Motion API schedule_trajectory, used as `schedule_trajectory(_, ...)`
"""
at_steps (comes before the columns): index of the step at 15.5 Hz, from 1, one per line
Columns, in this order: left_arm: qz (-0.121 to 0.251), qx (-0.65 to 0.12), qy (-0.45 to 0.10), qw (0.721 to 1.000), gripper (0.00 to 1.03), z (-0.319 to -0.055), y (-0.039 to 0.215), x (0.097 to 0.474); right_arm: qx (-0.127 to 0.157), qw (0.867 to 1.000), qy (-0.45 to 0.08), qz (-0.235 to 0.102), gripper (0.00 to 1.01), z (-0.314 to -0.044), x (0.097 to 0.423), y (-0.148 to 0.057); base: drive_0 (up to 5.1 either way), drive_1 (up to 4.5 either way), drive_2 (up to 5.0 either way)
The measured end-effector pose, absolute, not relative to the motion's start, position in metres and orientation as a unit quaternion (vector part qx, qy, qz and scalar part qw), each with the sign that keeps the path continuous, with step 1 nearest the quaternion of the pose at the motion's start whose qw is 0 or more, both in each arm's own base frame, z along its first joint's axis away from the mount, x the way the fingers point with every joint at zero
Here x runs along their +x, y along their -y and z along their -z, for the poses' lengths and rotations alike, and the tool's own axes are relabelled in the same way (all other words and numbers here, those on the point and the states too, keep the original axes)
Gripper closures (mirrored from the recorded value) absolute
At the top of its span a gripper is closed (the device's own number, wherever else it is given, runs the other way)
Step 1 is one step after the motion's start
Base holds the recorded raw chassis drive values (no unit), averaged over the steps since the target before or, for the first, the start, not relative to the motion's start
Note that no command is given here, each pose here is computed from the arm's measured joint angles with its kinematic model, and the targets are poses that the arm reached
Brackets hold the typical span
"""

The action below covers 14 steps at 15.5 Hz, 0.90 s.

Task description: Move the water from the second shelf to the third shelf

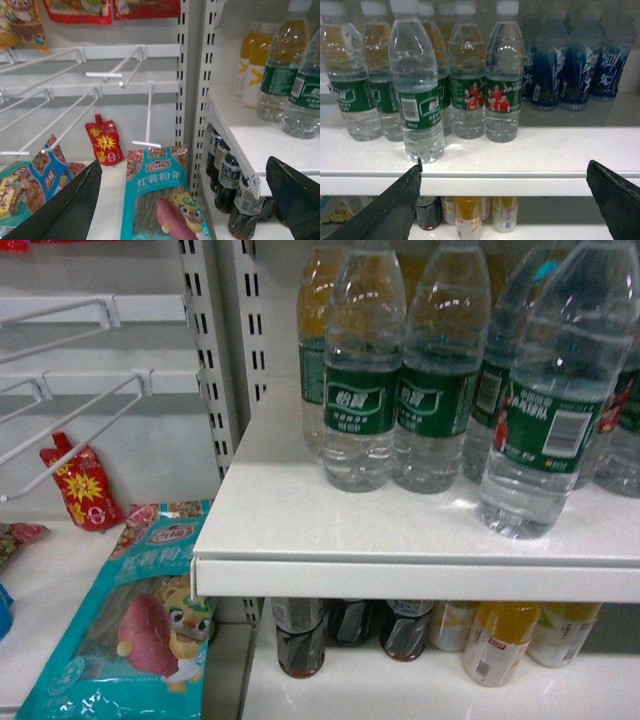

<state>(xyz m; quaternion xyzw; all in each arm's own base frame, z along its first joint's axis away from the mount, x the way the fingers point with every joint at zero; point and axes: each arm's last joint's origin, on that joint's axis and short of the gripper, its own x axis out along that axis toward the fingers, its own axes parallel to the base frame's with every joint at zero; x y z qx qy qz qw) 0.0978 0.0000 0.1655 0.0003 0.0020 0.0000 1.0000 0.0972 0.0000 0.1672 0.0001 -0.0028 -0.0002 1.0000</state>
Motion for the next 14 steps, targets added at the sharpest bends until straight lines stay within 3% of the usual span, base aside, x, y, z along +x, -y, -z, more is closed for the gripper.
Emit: schedule_trajectory(14, 0.0, 0.0, -0.002, 1.0, 0.05, -0.1654, 0.0, 0.0978, 0.0, 1.0, 0.002, 0.0, 0.03, -0.1672, 0.0972, 0.0, 0.0, 0.0, 0.0)
